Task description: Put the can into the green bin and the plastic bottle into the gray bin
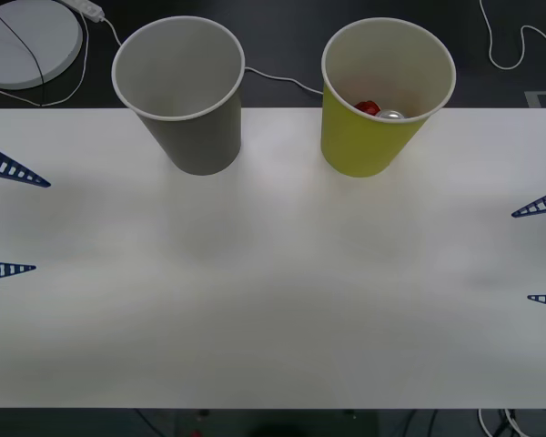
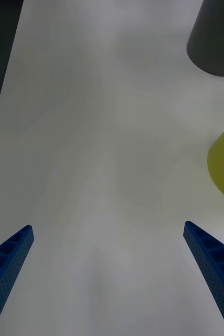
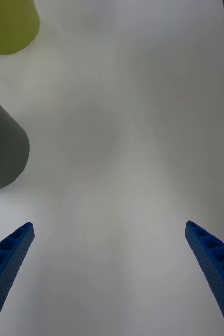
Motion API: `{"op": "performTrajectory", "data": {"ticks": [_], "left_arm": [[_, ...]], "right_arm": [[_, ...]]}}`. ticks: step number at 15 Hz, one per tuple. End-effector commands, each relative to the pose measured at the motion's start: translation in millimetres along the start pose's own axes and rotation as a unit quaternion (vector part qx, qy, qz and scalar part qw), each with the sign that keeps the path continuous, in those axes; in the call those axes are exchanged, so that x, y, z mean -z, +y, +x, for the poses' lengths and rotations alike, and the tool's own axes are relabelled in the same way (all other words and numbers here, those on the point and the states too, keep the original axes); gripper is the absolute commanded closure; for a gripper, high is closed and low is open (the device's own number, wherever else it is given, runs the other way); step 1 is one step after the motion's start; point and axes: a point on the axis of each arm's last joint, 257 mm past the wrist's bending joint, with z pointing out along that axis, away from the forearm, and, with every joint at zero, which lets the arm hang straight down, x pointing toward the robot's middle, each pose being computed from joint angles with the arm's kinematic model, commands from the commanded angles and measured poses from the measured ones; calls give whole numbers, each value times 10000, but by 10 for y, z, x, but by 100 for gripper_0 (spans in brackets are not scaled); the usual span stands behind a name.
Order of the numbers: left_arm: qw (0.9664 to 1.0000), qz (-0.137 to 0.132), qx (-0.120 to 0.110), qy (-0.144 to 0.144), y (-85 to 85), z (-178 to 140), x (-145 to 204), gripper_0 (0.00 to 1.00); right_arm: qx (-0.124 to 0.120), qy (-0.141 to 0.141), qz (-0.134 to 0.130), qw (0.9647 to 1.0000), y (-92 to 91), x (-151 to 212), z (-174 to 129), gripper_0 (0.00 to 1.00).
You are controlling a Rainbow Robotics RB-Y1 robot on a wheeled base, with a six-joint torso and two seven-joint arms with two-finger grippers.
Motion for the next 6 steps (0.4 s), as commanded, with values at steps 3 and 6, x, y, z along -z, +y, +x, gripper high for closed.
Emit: {"op": "performTrajectory", "data": {"ticks": [3,6], "left_arm": [[10000,29,-40,55,-17,34,0,0],[10000,29,-40,55,-17,34,0,0]], "right_arm": [[0,0,0,10000,0,0,0,0],[0,0,0,10000,0,0,0,0]]}}
